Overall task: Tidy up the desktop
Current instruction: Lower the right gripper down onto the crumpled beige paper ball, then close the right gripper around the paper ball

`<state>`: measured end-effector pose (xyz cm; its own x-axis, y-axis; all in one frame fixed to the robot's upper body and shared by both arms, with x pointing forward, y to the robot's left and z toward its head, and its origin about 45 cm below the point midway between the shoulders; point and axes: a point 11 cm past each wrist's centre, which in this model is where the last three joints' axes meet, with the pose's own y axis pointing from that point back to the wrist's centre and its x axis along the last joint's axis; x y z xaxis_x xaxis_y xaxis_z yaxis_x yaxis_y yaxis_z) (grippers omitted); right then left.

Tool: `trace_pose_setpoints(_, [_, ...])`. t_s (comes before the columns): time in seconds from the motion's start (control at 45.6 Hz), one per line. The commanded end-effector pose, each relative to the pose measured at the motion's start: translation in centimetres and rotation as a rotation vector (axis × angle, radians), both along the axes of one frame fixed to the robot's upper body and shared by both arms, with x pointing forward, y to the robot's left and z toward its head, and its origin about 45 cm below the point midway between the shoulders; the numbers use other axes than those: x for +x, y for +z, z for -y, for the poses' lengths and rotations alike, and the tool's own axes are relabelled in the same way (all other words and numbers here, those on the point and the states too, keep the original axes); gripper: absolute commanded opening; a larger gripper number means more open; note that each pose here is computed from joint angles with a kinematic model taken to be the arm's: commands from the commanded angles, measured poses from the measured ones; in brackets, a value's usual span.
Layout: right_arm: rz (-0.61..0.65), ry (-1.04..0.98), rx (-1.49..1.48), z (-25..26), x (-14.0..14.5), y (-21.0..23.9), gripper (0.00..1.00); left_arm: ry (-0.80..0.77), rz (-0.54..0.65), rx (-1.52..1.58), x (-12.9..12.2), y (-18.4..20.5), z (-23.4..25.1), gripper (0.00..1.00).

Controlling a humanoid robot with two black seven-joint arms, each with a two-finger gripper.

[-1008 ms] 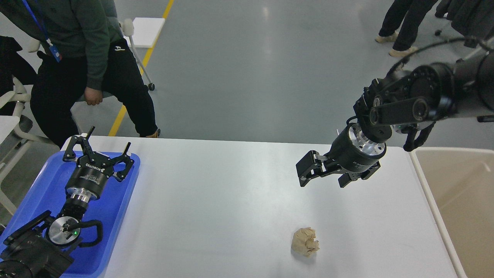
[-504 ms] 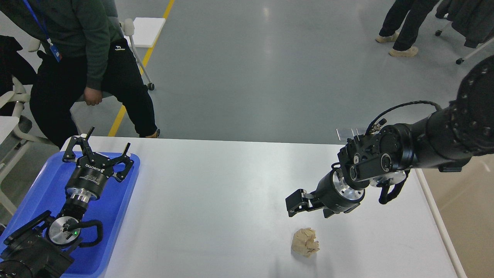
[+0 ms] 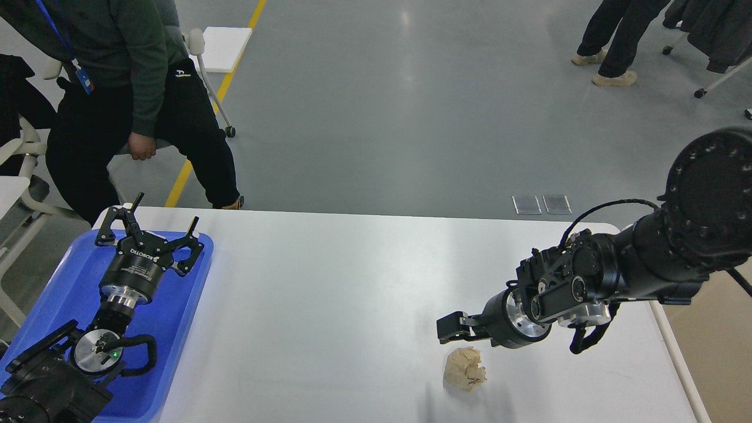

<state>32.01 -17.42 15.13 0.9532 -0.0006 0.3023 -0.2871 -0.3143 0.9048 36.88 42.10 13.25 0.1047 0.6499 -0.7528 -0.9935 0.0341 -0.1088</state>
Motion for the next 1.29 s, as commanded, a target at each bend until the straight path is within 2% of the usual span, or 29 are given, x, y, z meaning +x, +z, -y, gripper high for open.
trace_pose_setpoints(0.0, [0.076,-0.029,-0.001,0.7,-0.4,-1.7,1.0,0.0,0.0,0.0,0.0,0.0,0.0,0.99])
trace_pose_setpoints(0.57, [0.057,-0.078,-0.005,1.9,-3.6,-5.6,1.0,-0.001,0.001,0.0,0.0,0.0,0.0,0.99])
trace_pose_setpoints(1.271, [0.071,-0.097,0.0,2.2,-3.8,-6.8,1.0,0.0,0.0,0.0,0.0,0.0,0.0,0.99])
